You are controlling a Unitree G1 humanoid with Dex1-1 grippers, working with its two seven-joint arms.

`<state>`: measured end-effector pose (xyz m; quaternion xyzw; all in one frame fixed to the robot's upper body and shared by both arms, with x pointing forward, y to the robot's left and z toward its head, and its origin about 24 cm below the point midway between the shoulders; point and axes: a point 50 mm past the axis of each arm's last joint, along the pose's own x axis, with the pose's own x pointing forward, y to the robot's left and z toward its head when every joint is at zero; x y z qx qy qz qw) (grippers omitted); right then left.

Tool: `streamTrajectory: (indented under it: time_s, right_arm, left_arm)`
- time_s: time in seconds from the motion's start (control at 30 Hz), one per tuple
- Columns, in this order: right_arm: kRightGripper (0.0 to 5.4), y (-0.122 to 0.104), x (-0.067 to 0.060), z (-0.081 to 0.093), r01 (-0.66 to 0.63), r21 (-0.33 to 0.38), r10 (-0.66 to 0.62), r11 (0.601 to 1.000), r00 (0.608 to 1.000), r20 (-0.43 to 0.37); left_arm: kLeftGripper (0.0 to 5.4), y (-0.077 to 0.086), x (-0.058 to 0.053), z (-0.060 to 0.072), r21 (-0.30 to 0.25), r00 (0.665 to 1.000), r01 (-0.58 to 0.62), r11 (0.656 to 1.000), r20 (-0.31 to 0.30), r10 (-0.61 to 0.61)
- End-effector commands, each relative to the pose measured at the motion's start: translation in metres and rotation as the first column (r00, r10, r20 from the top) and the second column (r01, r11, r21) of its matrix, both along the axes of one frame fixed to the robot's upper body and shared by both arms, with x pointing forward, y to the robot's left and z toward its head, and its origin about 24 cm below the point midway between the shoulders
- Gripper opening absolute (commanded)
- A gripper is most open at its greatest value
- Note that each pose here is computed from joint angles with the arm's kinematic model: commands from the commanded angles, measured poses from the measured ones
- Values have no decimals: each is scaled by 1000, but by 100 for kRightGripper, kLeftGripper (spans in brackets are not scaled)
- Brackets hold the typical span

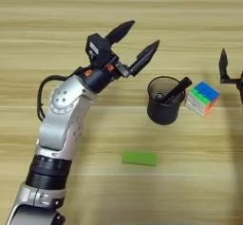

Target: Move the objects on the table

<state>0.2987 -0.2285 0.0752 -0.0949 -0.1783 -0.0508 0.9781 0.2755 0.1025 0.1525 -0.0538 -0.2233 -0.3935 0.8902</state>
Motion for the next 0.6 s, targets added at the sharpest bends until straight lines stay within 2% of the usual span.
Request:
streamTrajectory:
  time_s: [0.03, 0.2, 0.27, 0.33, 0.4, 0.6]
  right_arm:
    - [540, -2, 1, 2, 0, 4, 0, 1000, 1000, 6]
    - [540, -2, 1, 2, -2, 5, 2, 1000, 1000, 8]
    - [540, -2, 1, 2, -3, 6, 3, 1000, 1000, 9]
    - [540, -2, 1, 2, -4, 5, 4, 1000, 1000, 10]
    - [540, -2, 1, 2, -6, 4, 6, 1000, 1000, 11]
    - [540, -2, 0, 4, -22, 9, 22, 1000, 999, 24]
  left_arm:
    - [444, 9, 10, -1, -22, 995, -97, 995, -21, 97]
    - [488, 26, 28, -17, 50, 954, -290, 956, -58, 293]
    - [500, 33, 35, -26, 100, 924, -373, 923, -52, 379]
    - [517, 40, 39, -38, 159, 886, -455, 876, -20, 464]
    - [535, 45, 41, -48, 175, 863, -492, 853, -30, 504]
    - [539, 56, 43, -66, 221, 832, -535, 815, -31, 554]
